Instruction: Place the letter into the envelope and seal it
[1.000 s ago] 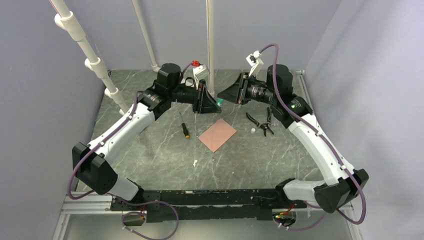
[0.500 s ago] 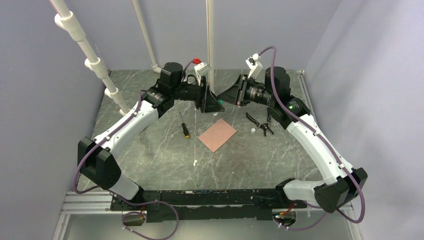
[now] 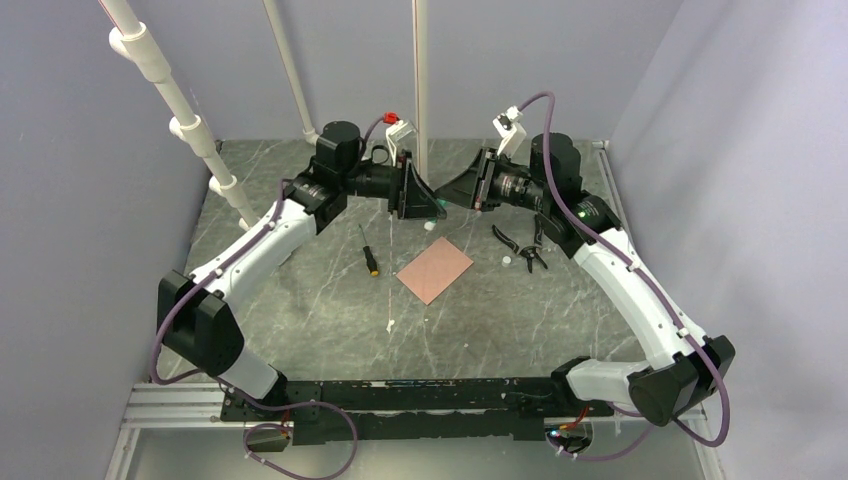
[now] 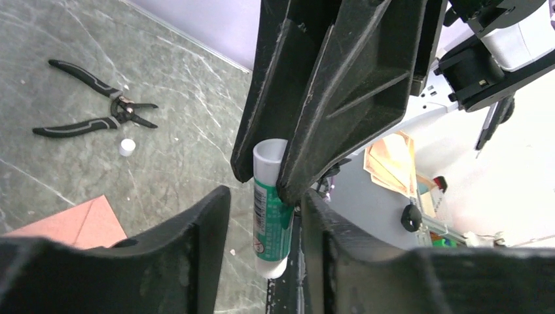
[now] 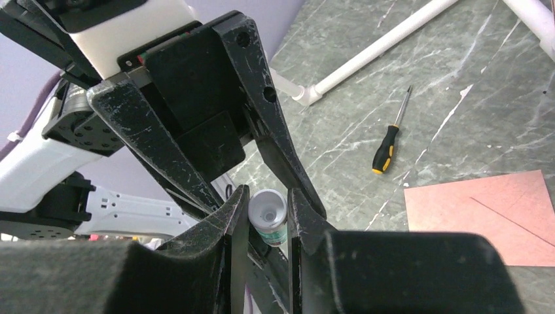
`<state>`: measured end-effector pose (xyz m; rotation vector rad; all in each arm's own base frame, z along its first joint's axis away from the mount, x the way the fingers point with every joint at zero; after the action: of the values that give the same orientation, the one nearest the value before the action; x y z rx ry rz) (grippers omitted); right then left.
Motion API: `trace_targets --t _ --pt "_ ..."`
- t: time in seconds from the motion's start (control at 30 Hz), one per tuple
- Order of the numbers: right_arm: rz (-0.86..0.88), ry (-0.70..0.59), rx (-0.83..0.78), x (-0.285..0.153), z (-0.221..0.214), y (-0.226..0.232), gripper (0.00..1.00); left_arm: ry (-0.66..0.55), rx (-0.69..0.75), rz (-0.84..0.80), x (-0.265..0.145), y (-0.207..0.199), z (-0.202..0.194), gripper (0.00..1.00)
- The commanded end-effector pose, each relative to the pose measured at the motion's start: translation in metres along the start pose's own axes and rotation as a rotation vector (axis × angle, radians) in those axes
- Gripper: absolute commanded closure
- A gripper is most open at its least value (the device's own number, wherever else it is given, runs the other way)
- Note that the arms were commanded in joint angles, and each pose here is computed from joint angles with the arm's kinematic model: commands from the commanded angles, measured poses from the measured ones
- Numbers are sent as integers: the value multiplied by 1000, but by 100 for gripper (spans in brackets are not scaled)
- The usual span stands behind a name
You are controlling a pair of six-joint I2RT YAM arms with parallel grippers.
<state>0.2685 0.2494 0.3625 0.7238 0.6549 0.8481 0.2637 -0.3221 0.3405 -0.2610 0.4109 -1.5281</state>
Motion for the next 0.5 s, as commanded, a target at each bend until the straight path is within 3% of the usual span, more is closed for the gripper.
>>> trace_targets --t 0.0,0.1,0.23,0.27,0.3,0.33,0.47 --pt "45 -85 6 -7 20 24 100 -14 26 -56 -1 -6 4 48" --pt "44 -97 12 -7 22 23 100 -16 27 -67 0 -6 3 53" --pt "34 -83 12 -6 20 21 100 -11 39 -65 -1 -7 2 82" --pt "31 -82 7 -6 20 20 100 -9 45 -65 -2 -8 2 96" --pt "30 -80 -4 -7 19 21 100 -9 58 -64 -2 -8 3 97" --pt "26 -77 -19 -9 19 20 93 -2 63 -65 -3 -9 2 97" --pt "77 -15 -106 -18 14 23 47 9 98 -80 -8 -18 3 98"
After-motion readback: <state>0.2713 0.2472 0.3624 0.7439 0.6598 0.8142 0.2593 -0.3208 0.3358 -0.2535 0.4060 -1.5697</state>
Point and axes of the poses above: each gripper's point midway between its finger pads, its own x axis out along the fingers, its own y axis along the line the jaws close on, z = x × y, the point moved 2 cm from there along -x, back along the fingers, and after that the axes turned 9 degrees about x, right-handed, at the moved point
